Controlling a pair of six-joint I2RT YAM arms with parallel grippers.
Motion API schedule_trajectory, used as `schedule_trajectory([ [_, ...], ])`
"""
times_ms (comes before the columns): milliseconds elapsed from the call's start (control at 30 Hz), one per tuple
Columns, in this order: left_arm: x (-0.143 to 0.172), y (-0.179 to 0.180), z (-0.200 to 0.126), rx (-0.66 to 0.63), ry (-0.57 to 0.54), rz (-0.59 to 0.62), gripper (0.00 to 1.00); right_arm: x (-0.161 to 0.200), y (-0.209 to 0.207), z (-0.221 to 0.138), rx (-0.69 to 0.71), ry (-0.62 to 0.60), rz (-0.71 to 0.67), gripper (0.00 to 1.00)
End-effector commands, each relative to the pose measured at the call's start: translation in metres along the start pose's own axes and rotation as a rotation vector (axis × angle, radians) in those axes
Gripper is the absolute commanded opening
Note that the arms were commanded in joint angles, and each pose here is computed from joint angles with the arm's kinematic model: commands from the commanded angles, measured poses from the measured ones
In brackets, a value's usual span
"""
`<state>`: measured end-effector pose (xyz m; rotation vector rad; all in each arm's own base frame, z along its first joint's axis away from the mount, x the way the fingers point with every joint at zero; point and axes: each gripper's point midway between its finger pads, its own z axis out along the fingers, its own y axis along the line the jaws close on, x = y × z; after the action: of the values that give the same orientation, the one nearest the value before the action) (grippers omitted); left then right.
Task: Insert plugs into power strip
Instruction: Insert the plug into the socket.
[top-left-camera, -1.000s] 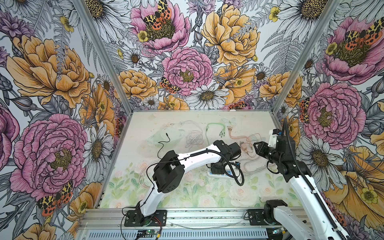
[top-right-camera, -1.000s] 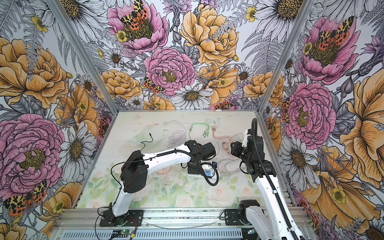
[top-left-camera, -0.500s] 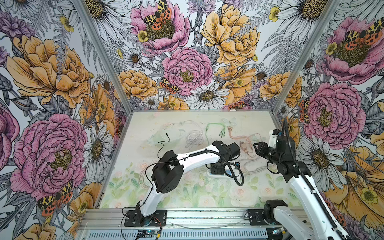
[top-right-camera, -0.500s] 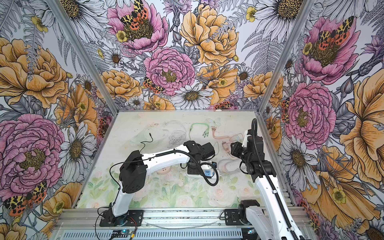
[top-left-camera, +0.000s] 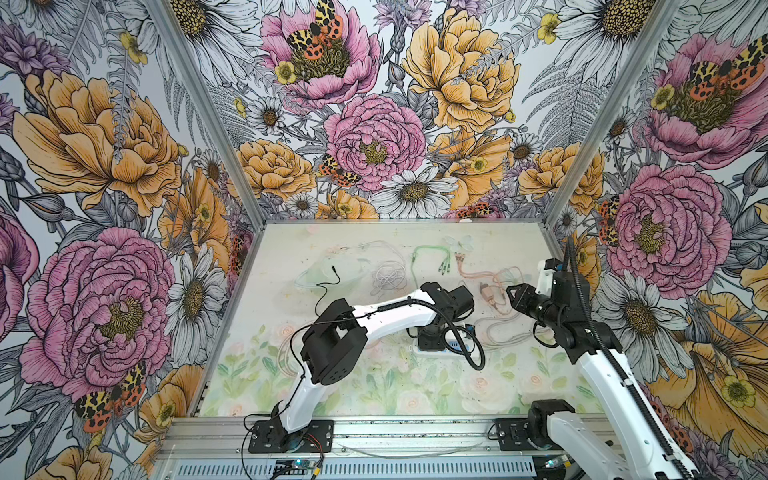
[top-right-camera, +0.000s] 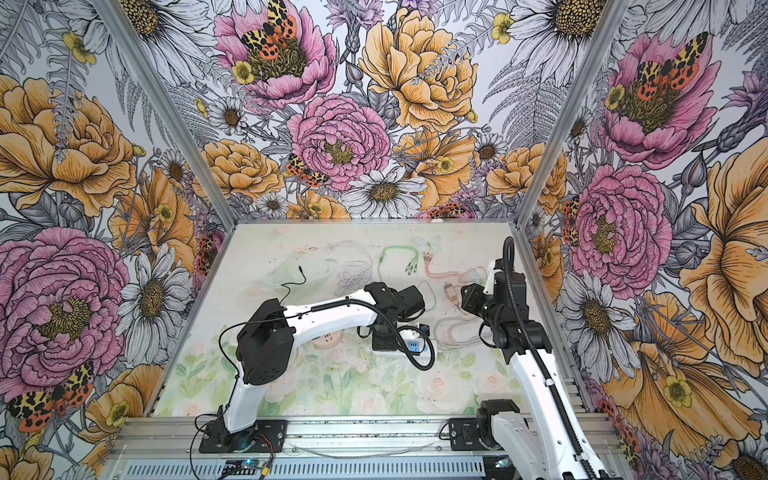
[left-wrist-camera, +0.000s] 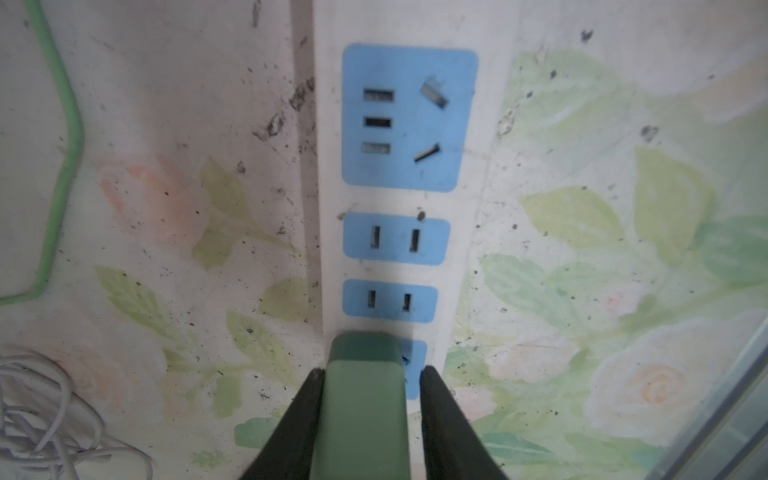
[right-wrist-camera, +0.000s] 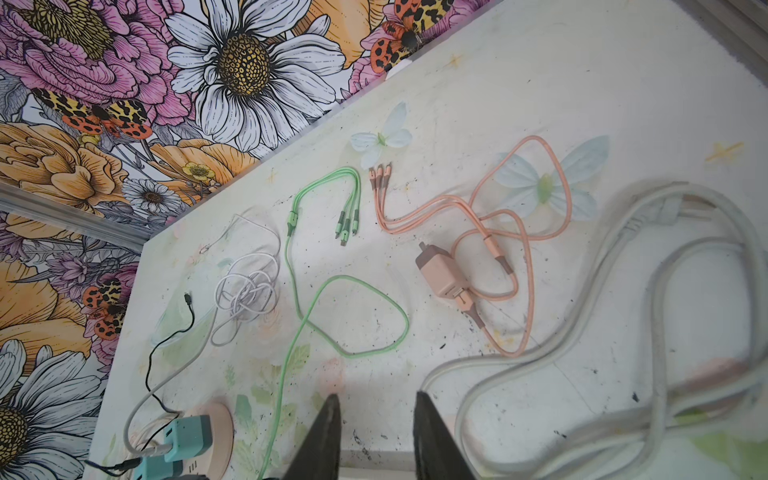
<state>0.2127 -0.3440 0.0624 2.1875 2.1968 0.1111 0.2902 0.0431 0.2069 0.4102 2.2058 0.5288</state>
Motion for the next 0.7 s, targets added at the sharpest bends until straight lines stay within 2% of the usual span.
schedule_trajectory([
  [0,0.001,-0.003,-0.008,0.013,-0.013,-0.03,0.46,-0.009,0.008,-0.006,-0.027,-0.021,0.01,0.32],
  [300,-0.005,-0.003,-0.041,0.041,-0.116,-0.115,0.52,-0.016,0.015,-0.016,-0.051,-0.053,0.006,0.32],
  [567,0.016,-0.012,-0.053,0.183,-0.158,-0.273,0.56,-0.022,0.017,-0.011,-0.049,-0.039,0.009,0.33],
  [667,0.017,0.0,-0.056,0.209,-0.203,-0.368,0.56,-0.024,0.017,-0.009,-0.045,-0.036,0.009,0.33],
])
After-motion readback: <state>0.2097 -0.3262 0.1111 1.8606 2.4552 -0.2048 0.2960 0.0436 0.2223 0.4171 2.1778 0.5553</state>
